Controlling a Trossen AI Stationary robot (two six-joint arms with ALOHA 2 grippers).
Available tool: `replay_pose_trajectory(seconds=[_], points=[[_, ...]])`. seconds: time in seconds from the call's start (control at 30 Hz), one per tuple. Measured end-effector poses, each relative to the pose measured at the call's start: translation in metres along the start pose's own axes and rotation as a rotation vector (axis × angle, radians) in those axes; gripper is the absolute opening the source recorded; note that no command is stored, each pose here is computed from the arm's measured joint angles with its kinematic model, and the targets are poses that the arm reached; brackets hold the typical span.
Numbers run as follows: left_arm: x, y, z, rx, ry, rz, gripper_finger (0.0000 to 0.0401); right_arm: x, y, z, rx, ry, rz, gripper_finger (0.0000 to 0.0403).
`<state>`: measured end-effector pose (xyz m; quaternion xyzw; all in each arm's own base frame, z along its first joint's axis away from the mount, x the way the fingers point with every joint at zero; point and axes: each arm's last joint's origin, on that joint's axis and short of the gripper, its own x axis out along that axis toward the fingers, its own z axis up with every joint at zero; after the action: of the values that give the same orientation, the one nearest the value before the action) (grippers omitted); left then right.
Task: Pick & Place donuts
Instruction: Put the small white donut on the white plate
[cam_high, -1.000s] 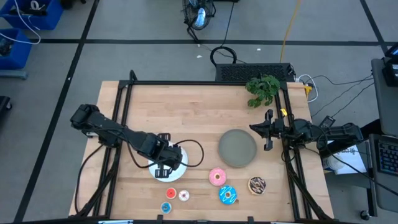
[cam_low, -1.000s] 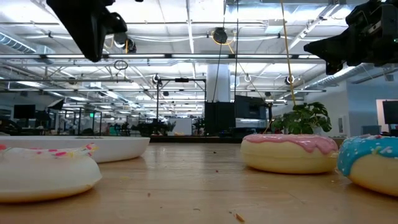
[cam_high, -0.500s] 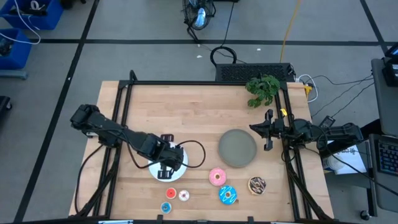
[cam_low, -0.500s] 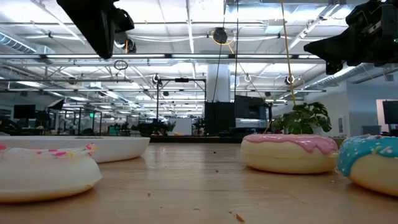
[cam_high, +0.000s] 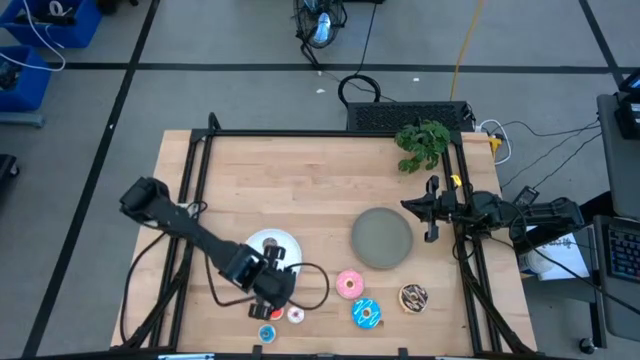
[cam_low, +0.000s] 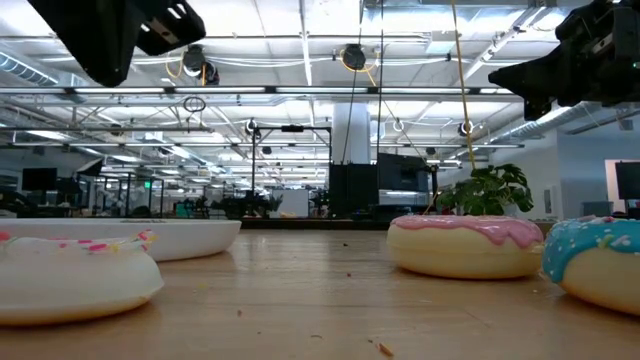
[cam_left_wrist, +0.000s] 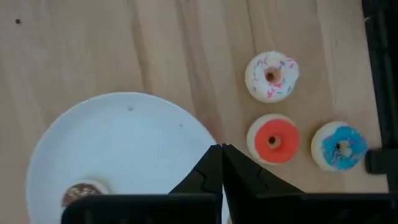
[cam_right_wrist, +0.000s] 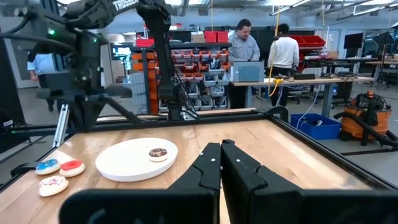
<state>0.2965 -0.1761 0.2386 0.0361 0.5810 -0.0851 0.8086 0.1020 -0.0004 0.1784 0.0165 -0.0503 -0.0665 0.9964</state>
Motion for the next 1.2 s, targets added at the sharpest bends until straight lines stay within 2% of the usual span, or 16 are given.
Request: replay_pose_trajectory(seconds=[0.13, 0.3, 0.4, 0.53, 0.67, 0.8, 0.97, 1.2], points=[[0.015, -0.008, 0.005, -0.046, 0.042, -0.025, 0.0004, 0.0, 0.0, 0.0, 0.002, -0.006, 0.0, 0.0], [0.023, -0.029, 0.026, 0.066, 0.064, -0.041, 0.0004, 0.0, 0.0, 0.001, 0.001, -0.005, 0.0, 0.0], [0.027, -0.035, 0.039, 0.115, 0.073, -0.002, 0.0006, 0.0, 0.0, 0.0, 0.0, -0.005, 0.0, 0.0], [0.032, -0.032, 0.054, 0.125, 0.056, 0.019, 0.0014, 0.0, 0.0, 0.0, -0.002, -0.005, 0.0, 0.0], [0.039, -0.026, 0.058, 0.133, 0.065, 0.028, 0.0006, 0.0, 0.0, 0.0, -0.002, -0.005, 0.0, 0.0], [0.039, -0.018, 0.062, 0.086, 0.058, 0.033, 0.001, 0.0, 0.0, 0.0, -0.006, -0.004, 0.0, 0.0], [0.04, -0.016, 0.065, 0.04, 0.041, -0.003, 0.0063, 0.0, 0.0, 0.001, -0.028, -0.011, -0.001, 0.0], [0.039, -0.026, 0.069, 0.096, -0.019, -0.037, 0.0182, 0.0, 0.0, 0.001, -0.035, -0.012, -0.003, 0.0]])
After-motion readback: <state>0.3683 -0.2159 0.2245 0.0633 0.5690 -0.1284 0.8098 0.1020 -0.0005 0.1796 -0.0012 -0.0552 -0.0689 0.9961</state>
